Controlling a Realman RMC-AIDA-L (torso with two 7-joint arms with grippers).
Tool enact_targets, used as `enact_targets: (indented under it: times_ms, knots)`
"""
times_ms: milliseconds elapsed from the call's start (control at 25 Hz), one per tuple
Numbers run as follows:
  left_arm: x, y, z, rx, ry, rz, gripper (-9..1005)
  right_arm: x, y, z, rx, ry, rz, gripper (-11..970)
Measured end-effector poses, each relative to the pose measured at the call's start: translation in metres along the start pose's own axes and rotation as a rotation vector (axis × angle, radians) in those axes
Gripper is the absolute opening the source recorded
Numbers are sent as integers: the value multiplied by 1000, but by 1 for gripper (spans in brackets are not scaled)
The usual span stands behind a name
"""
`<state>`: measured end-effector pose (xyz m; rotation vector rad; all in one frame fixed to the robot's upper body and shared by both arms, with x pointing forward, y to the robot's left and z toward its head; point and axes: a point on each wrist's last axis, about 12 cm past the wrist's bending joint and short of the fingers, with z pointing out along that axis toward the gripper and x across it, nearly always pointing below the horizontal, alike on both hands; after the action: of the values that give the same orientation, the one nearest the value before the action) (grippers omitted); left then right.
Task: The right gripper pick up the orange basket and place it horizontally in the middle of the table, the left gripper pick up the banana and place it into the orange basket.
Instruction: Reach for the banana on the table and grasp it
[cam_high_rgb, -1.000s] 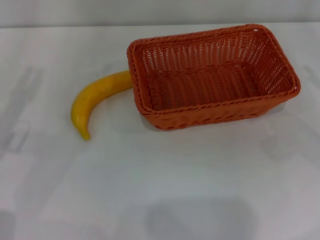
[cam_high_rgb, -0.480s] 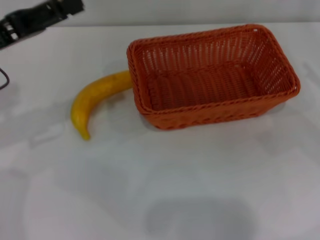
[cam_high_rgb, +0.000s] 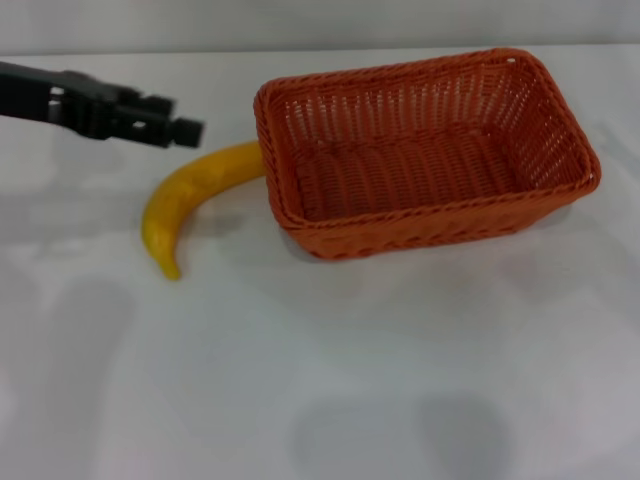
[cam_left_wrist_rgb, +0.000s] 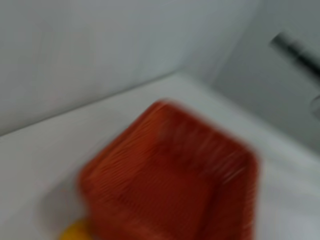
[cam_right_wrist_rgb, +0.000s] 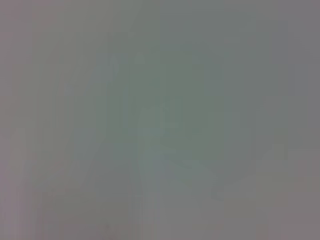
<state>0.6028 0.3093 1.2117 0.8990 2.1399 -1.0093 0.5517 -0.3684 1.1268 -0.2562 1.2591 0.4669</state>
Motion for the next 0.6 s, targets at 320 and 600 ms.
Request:
enact_targets:
  times_ms: [320,600]
  knots:
    - [-21,5,-1,-287,287,-11,850,8,3,0,7,18,30,841]
    - [-16,9,9,-370,384,-36,850,11,5,0,7,22,45,841]
